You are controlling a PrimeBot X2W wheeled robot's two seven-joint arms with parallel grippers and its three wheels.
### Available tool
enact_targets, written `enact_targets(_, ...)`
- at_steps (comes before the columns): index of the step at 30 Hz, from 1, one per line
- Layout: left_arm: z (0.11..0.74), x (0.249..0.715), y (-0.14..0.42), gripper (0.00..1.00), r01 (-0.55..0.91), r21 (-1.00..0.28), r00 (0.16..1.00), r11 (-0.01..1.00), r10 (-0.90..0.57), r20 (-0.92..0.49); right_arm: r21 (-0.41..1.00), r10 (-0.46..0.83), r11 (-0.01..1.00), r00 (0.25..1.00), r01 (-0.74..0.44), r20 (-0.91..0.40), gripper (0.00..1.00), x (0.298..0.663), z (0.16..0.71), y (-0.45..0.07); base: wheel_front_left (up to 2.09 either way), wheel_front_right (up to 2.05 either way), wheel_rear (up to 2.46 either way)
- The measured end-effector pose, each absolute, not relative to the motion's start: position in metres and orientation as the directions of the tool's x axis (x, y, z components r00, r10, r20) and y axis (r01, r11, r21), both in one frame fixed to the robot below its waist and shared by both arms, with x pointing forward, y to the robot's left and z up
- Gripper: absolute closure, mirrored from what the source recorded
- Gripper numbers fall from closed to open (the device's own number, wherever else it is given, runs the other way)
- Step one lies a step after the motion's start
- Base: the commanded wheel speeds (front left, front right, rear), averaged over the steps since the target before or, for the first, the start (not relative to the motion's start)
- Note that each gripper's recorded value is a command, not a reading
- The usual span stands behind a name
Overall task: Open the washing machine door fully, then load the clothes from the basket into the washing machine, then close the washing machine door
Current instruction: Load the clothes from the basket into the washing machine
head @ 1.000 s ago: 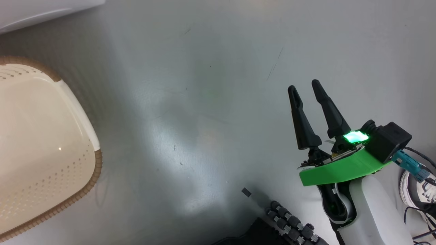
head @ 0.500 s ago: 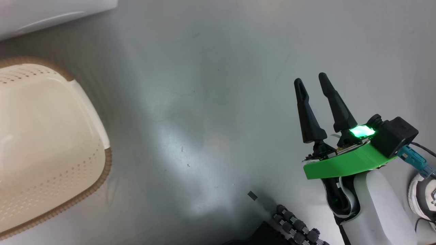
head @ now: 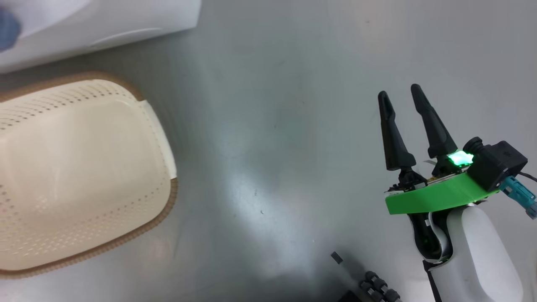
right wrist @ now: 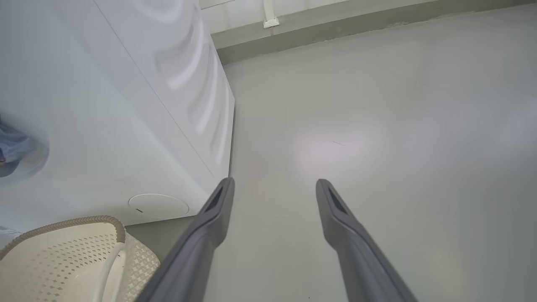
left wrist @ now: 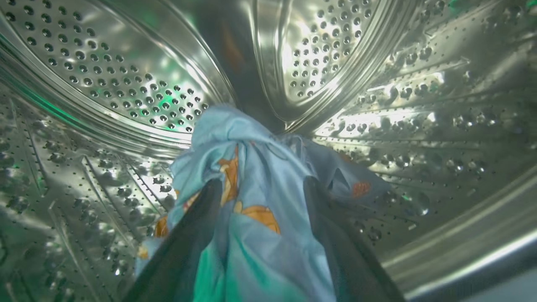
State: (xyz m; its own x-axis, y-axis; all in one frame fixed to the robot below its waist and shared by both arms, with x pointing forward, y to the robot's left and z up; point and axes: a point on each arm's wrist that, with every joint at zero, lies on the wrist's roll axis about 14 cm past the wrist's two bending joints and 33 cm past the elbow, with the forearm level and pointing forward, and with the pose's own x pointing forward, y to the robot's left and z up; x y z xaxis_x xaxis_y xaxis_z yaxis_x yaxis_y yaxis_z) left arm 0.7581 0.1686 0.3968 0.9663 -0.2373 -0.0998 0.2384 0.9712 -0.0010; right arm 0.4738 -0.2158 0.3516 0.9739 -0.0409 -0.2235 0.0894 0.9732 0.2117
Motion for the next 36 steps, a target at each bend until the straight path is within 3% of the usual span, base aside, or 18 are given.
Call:
enact_targets(22,0.425,0.627,0.166,0.00,0.308,-0.040,0.945,0.950,-0.311,-0.104,0.209,0.089,0.976,0.987,-0.061,-0.131,0.00,0.483,0.390,-0.166,0.00,0.00,0.00)
enact_targets(36,0.431,0.518,0.197,0.00,0.162,-0.095,0.980,0.982,-0.172,-0.105,0.236,0.146,0.964,0.987,-0.127,-0.067,0.00,0.476,0.422,-0.142,0.00,0.00,0.00)
